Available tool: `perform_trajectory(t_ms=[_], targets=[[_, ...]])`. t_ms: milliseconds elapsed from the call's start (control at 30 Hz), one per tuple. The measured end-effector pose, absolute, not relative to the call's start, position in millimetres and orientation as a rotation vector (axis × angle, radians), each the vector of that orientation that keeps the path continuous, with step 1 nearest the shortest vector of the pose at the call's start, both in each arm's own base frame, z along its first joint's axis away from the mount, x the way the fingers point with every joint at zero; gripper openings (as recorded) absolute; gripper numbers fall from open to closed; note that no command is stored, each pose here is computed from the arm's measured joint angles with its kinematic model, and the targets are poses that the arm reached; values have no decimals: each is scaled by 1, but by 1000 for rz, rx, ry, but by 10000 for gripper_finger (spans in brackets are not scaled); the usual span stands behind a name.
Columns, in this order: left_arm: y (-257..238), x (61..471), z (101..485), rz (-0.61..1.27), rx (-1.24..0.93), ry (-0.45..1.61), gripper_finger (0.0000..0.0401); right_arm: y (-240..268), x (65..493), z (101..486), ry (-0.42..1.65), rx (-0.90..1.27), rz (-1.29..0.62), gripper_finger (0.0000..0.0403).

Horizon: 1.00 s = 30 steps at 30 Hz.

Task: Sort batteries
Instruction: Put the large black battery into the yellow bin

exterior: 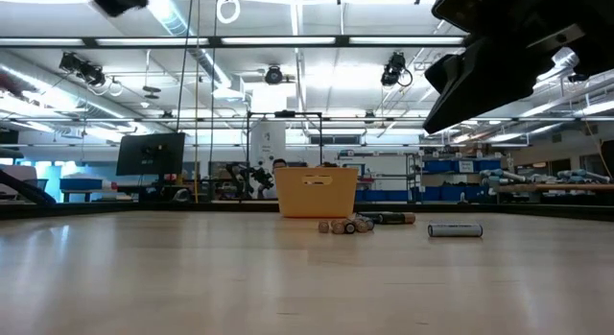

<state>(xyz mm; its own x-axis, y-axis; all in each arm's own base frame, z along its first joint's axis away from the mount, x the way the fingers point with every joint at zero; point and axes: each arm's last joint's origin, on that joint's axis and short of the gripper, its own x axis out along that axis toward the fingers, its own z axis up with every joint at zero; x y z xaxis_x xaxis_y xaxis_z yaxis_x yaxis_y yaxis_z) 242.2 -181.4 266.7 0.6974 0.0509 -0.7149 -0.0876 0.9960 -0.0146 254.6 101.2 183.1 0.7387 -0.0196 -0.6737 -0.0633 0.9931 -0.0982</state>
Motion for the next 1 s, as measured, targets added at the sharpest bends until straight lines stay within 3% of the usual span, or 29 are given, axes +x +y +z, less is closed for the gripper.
perform_trajectory(t_ms=[133, 400, 567, 1000], targets=[[-173, 259, 259, 20, 17, 672, 12, 103, 254, 183, 739, -111, 25, 26], [-145, 278, 222, -82, -16, 448, 6, 107, 252, 183, 736, -107, 35, 8], [-124, 276, 202, -78, -61, 352, 6, 107, 253, 183, 736, -67, 20, 25], [-103, 276, 192, -17, -38, 317, 6, 104, 258, 187, 684, -37, 10, 15]])
